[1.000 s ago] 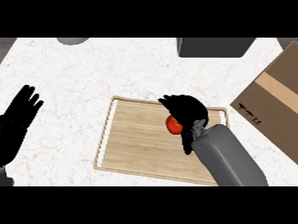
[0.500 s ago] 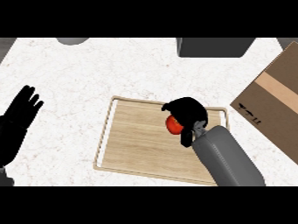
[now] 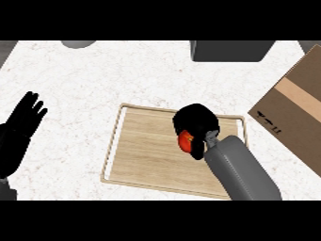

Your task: Pick the tomato from the tray and place it in the cardboard box

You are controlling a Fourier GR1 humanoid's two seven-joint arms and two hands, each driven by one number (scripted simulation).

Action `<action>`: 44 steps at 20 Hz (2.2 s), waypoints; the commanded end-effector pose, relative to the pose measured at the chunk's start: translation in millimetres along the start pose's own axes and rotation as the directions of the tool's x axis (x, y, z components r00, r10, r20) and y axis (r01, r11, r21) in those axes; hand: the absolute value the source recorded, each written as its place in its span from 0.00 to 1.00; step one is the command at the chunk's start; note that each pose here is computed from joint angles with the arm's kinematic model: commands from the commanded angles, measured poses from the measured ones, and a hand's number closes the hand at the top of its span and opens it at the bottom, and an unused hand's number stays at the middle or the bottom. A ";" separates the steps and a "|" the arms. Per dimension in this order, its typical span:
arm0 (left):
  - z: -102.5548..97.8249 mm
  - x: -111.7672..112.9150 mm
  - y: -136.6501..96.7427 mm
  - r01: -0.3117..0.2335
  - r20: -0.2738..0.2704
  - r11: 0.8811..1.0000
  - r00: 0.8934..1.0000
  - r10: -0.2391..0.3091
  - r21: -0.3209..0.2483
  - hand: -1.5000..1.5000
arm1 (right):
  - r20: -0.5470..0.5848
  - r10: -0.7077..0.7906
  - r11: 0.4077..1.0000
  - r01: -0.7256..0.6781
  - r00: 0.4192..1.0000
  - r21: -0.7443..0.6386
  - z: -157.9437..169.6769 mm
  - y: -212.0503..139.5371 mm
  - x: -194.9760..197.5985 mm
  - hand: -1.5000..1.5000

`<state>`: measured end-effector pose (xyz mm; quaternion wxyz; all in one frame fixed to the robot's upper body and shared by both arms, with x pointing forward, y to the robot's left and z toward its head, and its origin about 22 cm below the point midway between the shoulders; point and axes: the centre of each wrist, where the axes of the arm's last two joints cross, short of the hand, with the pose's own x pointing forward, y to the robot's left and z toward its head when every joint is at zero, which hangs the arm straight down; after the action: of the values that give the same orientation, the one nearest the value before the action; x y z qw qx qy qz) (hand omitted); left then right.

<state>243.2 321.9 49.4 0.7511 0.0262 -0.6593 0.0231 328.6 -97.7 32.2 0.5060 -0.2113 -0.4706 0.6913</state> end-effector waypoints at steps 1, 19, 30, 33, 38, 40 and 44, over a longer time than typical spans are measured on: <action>-6.2 -2.6 -8.0 0.002 0.002 1.000 1.000 -0.002 -0.013 0.50 | 0.004 0.008 1.000 -0.008 1.000 0.004 -10.1 8.1 -2.2 1.00; -13.5 -1.7 -3.1 -0.009 -0.013 1.000 1.000 0.009 0.021 0.50 | -0.186 -0.078 0.927 0.002 0.980 -0.375 162.0 5.7 -34.8 1.00; 7.3 11.8 -10.1 0.004 0.006 1.000 1.000 -0.004 0.005 0.50 | -0.235 -0.238 0.674 -0.014 0.942 -0.739 257.8 -66.6 -3.7 1.00; -9.7 10.7 0.4 -0.002 -0.007 1.000 1.000 0.002 0.005 0.50 | -0.273 -0.281 0.641 -0.031 0.920 -0.767 263.0 -72.2 -18.2 1.00; 7.9 -9.3 12.2 -0.006 0.001 1.000 1.000 0.006 0.007 0.50 | -0.340 -0.331 0.608 -0.077 0.880 -0.790 267.9 -106.1 -49.7 1.00; -11.5 6.6 -7.6 -0.011 -0.001 1.000 1.000 0.011 -0.014 0.50 | -0.350 -0.341 0.612 -0.076 0.872 -0.787 270.9 -105.9 -68.9 1.00; 1.7 -4.1 -7.9 -0.001 0.000 1.000 1.000 0.001 -0.003 0.50 | -0.399 -0.306 0.637 -0.126 0.864 -0.760 273.7 -127.0 -107.0 1.00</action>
<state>245.0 317.2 47.7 0.7499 0.0244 -0.6607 0.0230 212.0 -277.1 239.9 0.5090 -0.5367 -0.5889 0.3256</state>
